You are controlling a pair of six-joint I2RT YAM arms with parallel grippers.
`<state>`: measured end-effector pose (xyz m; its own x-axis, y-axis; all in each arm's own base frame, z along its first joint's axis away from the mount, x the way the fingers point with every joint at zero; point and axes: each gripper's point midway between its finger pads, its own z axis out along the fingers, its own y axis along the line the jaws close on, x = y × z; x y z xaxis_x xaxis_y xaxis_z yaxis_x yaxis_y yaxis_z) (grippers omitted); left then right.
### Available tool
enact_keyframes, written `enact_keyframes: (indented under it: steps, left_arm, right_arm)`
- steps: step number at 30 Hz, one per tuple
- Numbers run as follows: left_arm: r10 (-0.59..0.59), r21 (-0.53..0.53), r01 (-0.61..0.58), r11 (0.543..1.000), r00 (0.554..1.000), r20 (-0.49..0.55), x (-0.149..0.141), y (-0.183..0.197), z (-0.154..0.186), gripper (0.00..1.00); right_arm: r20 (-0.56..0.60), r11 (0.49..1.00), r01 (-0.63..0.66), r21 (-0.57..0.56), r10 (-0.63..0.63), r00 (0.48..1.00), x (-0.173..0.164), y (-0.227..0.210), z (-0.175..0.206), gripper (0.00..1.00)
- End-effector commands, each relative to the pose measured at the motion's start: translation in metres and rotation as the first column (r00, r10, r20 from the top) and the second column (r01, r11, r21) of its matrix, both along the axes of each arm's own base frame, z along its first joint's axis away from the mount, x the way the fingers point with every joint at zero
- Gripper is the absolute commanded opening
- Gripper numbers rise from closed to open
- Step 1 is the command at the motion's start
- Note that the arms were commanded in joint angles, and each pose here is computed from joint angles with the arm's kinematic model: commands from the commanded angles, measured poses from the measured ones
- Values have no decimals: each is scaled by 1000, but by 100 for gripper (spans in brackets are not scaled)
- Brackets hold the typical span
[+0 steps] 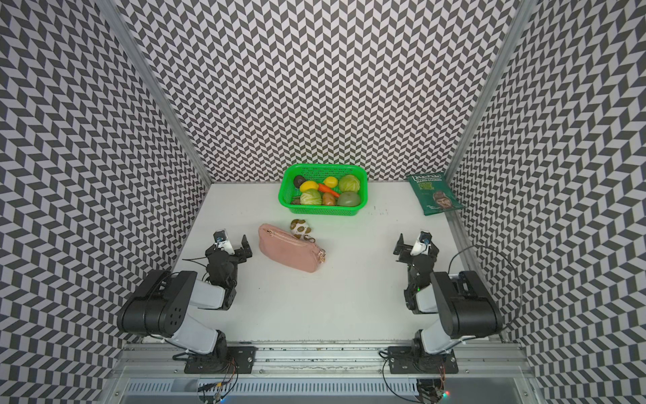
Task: Remove the decoration from the bag
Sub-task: Reset both arms
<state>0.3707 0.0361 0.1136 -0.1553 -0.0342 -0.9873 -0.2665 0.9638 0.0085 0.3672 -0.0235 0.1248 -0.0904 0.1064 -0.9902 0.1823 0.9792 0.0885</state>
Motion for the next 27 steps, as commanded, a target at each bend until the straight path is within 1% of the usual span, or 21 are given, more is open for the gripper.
enact_keyframes:
  steps: [1,2,3,5,7,9,11,13,15,23,27]
  left_arm:
    - [-65,-15,67,998,993,101,12,-10,29,100]
    - [-63,-13,65,998,992,108,12,-9,29,100]
    - [-63,-12,65,998,993,102,12,-9,28,100]
    - [-65,-14,66,998,993,101,13,-9,28,100]
    - [-65,-14,67,998,992,107,11,-9,30,100]
    - [-66,-12,68,998,991,118,8,-9,32,100]
    - [-66,-12,68,998,991,116,8,-9,32,100]
    - [-66,-12,68,998,991,117,8,-9,32,100]
    - [-66,-12,68,998,991,115,8,-9,31,100]
    - [-68,-16,70,997,993,101,13,-9,28,100]
    - [-69,-16,71,997,991,113,9,-9,31,100]
  right_arm:
    - [112,999,-25,-23,27,993,6,6,31,100]
    - [142,999,-24,-28,28,989,-1,6,32,100]
    - [135,999,-26,-29,30,990,0,7,31,100]
    - [58,999,-33,-28,34,998,14,9,25,100]
    - [88,997,-64,-47,68,994,15,15,30,100]
    - [86,995,-84,-54,88,992,16,19,30,100]
    - [48,994,-88,-56,91,995,18,20,25,100]
    - [68,995,-85,-50,89,994,17,20,28,100]
    - [51,995,-89,-55,91,994,18,19,26,100]
    - [54,994,-90,-55,93,994,18,20,26,100]
    - [54,994,-89,-55,92,994,18,20,26,100]
